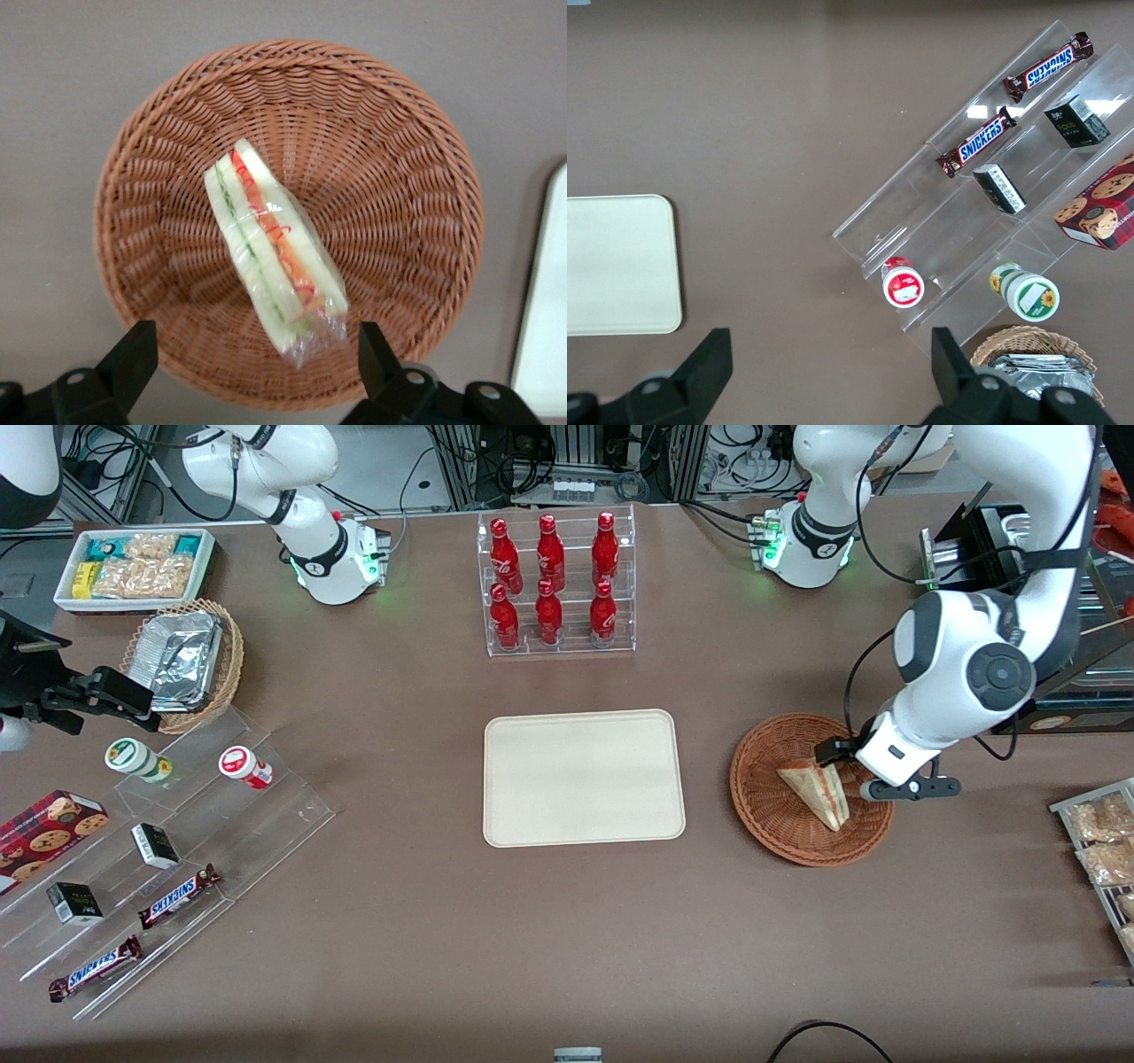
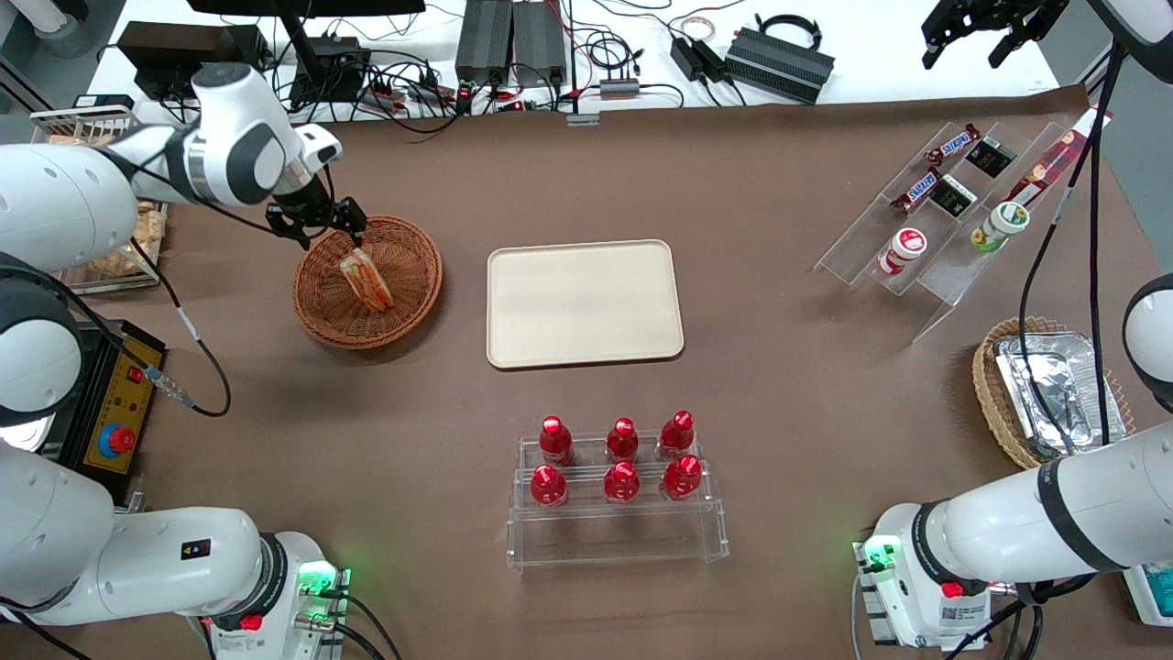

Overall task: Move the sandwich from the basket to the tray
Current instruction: 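Lower the left gripper and close it on the wrapped sandwich, then lift the sandwich and carry it with the left gripper over the cream tray, then lower the sandwich onto the tray and open the left gripper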

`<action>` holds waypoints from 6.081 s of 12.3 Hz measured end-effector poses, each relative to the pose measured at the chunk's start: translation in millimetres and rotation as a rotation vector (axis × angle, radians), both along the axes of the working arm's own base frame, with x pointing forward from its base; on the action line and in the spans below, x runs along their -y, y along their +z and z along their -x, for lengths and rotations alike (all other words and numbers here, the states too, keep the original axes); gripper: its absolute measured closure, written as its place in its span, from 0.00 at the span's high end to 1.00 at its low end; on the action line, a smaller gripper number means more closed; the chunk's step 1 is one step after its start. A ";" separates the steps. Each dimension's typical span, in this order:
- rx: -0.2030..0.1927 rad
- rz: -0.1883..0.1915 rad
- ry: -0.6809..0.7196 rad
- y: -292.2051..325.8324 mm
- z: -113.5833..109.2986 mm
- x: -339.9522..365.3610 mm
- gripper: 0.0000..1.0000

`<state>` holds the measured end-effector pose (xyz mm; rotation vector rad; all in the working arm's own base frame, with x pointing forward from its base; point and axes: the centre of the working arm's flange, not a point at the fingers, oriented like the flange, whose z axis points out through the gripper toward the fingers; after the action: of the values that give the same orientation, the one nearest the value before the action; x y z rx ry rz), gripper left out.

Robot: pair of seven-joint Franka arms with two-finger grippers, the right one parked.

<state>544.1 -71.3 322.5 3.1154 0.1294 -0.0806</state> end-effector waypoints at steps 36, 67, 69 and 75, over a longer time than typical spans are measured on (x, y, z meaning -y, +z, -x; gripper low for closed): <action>-0.129 -0.082 0.349 59.8 -19.4 186.3 0.19; -0.092 -0.034 0.237 -44.0 -1.0 444.1 0.85; -0.063 -0.044 0.254 -0.1 -11.6 435.1 1.00; -0.048 -0.154 0.158 89.4 -39.1 355.4 1.00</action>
<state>583.2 -426.7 411.9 3.2430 0.4006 -0.1496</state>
